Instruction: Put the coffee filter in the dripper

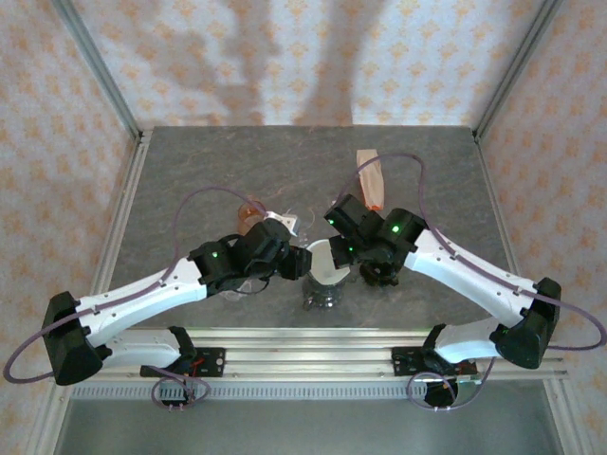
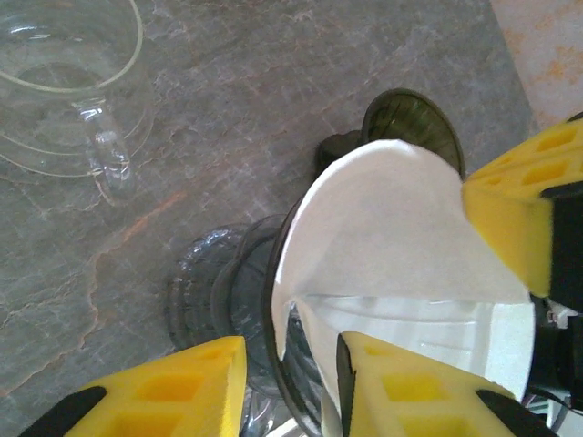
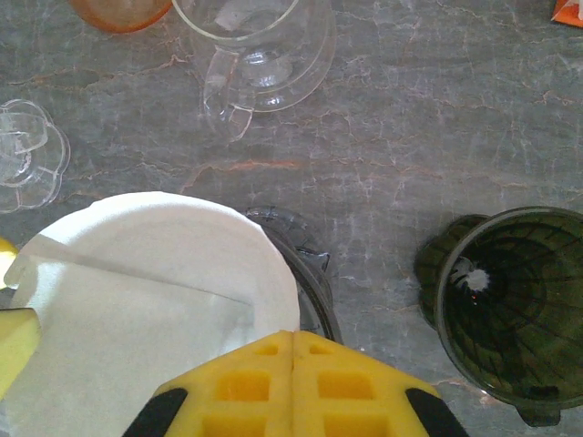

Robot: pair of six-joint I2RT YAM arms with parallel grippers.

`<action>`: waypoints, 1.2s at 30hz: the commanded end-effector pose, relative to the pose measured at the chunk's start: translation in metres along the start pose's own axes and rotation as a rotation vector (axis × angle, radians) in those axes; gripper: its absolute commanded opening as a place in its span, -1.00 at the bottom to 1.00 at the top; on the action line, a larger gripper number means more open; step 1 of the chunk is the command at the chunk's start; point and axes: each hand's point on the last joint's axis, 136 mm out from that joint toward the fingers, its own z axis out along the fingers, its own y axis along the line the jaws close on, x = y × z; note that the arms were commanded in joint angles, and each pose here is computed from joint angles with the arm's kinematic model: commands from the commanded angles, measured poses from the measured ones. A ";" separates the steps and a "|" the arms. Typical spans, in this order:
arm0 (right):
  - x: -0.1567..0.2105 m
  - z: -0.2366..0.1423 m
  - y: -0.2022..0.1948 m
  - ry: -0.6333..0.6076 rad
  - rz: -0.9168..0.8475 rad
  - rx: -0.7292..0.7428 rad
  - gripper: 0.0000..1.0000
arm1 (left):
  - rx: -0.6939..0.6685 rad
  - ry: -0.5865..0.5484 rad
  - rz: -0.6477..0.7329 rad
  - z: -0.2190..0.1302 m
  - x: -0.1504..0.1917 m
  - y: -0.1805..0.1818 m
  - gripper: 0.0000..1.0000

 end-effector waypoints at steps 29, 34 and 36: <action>0.006 0.028 0.010 0.081 0.011 0.012 0.27 | -0.031 0.045 0.000 0.009 0.015 0.011 -0.25; 0.012 0.037 0.004 0.105 0.000 0.053 0.28 | -0.030 0.043 0.001 0.009 0.014 0.010 -0.25; 0.014 0.039 0.002 0.111 -0.006 0.062 0.28 | -0.030 0.043 0.000 0.010 0.013 0.010 -0.25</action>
